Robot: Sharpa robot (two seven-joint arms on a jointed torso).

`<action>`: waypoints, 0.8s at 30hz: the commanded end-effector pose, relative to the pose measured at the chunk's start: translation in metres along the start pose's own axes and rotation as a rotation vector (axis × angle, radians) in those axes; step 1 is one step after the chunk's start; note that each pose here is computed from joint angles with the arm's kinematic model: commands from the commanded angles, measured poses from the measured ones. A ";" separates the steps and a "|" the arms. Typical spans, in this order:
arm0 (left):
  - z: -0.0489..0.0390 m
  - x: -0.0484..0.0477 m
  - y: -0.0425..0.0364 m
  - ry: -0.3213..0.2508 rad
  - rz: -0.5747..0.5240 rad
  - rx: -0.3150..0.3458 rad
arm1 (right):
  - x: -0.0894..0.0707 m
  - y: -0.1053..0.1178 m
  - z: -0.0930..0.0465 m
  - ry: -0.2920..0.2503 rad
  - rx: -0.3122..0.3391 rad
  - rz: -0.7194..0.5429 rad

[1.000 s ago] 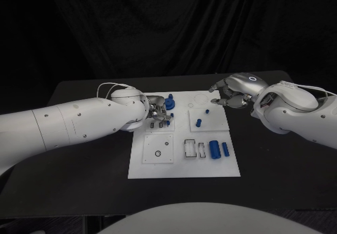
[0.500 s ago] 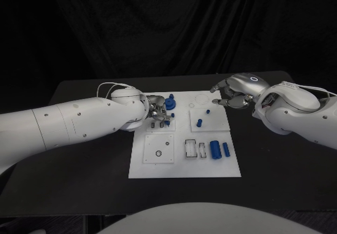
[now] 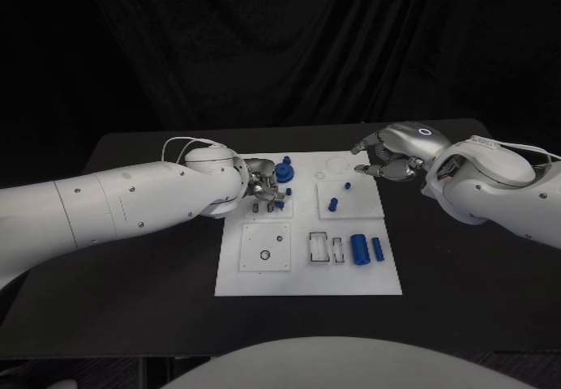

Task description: Assemble the parts on the task board

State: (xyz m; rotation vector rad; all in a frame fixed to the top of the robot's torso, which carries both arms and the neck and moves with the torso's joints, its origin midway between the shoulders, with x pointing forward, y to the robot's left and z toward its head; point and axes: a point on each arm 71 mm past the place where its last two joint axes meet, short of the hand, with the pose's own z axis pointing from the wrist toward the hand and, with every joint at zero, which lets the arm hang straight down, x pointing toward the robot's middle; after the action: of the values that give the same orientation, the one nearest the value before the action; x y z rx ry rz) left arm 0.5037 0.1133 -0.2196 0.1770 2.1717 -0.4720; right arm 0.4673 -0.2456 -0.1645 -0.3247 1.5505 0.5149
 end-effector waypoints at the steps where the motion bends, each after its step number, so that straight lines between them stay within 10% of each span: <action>1: 0.0003 0.0025 -0.0025 0.010 0.002 0.018 | 0.001 -0.001 0.000 0.005 0.015 -0.002; 24: 0.0011 0.0029 -0.0025 0.020 0.007 0.012 | 0.002 -0.001 0.000 0.012 0.020 -0.002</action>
State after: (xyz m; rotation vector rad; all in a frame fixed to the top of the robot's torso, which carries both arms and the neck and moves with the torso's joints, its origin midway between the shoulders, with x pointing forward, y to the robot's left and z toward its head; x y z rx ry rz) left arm 0.5035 0.1127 -0.2206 0.1808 2.1754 -0.4711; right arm 0.4675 -0.2457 -0.1648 -0.3244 1.5546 0.5123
